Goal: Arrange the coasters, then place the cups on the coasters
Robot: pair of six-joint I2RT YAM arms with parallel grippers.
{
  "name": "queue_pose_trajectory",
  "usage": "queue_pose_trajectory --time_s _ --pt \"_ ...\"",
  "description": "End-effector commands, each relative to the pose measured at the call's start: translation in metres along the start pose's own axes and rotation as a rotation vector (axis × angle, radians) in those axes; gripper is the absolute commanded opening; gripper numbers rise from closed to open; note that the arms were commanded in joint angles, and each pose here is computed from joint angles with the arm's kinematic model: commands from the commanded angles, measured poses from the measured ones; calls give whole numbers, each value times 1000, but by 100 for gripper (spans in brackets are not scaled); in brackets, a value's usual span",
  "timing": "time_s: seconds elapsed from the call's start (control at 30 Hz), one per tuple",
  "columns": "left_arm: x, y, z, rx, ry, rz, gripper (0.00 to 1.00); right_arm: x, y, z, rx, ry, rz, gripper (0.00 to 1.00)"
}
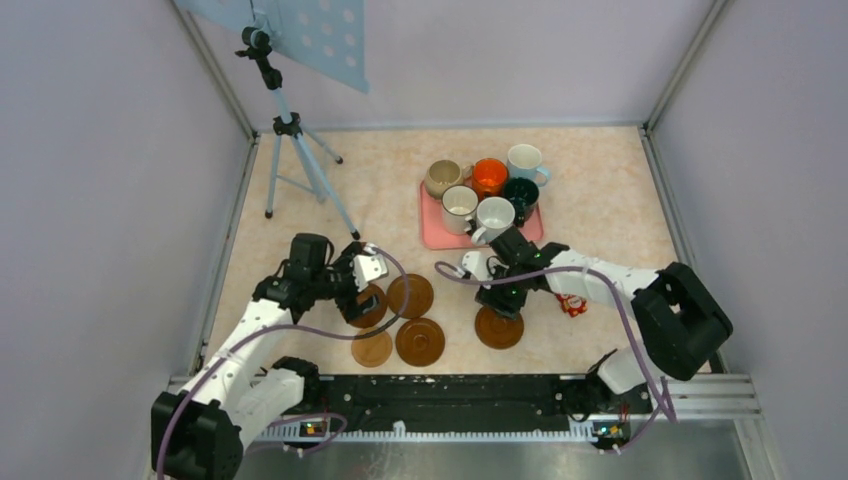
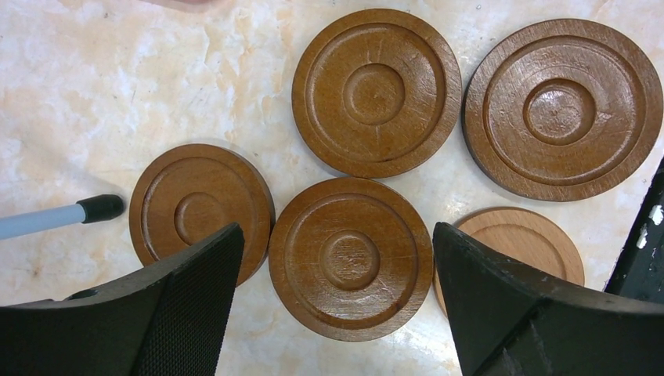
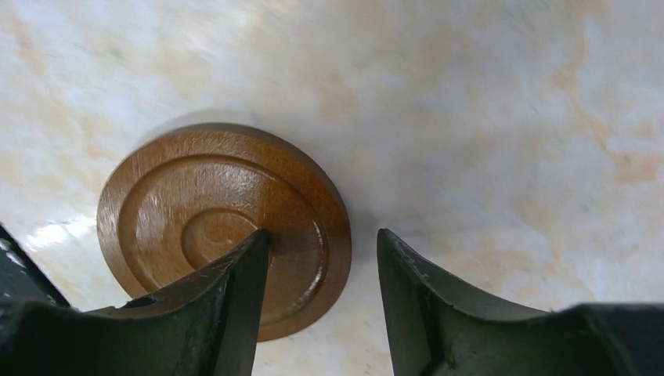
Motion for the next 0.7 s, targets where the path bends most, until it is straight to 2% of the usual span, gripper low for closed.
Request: queue_pose_trajectory --time_s 0.0,0.2,0.5,0.67 --pt "-3 -4 1 22 -27 -20 95 33 10 -32 17 -67 122 50" --pt "-4 -12 8 23 -35 -27 94 69 26 -49 54 -65 178 47" --pt "-2 -31 12 54 -38 -17 92 129 51 -83 138 -146 252 46" --pt "-9 -51 17 68 -22 -6 86 148 58 -104 182 -216 264 46"
Point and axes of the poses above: each gripper's point midway between its finger pads, its own y axis back along the fingers, its own z axis along the line the jaws close on, x = y × z, the point moved 3 cm from there along y, back along the fingers, and after that the axes turned 5 degrees about -y, right-handed, at the moved point
